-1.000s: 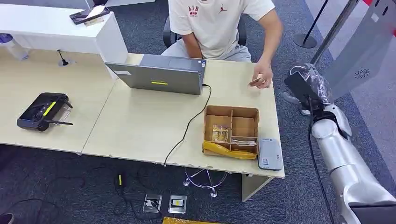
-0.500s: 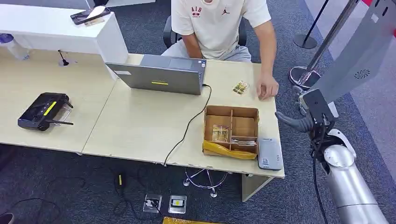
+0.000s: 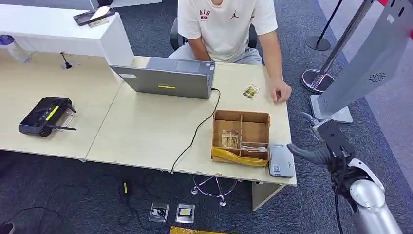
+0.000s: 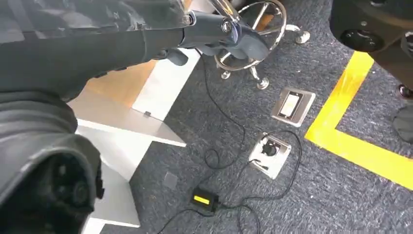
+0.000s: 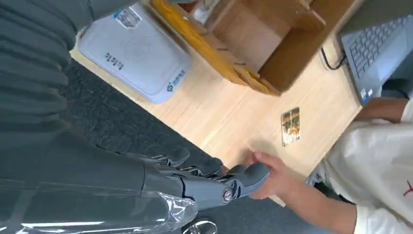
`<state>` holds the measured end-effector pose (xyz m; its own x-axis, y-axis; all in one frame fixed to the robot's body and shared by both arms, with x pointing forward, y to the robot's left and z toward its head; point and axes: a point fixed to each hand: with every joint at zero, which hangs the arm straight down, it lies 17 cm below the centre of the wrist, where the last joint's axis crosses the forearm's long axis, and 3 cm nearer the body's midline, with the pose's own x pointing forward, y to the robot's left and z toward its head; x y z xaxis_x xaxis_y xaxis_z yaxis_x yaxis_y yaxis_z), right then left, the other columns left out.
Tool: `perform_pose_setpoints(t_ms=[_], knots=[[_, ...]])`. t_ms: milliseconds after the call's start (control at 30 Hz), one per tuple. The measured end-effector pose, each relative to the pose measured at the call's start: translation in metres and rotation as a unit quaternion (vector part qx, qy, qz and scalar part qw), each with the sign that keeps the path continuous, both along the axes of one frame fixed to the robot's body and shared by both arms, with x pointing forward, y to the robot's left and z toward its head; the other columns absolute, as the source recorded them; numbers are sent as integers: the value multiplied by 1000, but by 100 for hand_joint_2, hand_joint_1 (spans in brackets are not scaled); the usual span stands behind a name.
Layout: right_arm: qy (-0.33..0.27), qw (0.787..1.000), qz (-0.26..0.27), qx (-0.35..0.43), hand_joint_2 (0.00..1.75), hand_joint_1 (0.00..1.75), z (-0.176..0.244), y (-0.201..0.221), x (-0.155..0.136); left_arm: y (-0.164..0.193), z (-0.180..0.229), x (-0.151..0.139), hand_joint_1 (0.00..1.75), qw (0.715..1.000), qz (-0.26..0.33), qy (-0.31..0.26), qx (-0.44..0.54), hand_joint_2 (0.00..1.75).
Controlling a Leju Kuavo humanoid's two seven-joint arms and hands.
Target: Pass the card to the sensor for recognition and then transmit it.
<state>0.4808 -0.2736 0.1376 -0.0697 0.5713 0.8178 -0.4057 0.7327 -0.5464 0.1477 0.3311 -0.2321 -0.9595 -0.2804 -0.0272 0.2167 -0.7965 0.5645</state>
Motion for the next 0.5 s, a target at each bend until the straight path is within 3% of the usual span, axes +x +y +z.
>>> perform_pose_setpoints(t_ms=[500], knots=[[-58,995,27,-77,175,0,25,13,-15,1,0,5,0,1000,-2,9,10,0]])
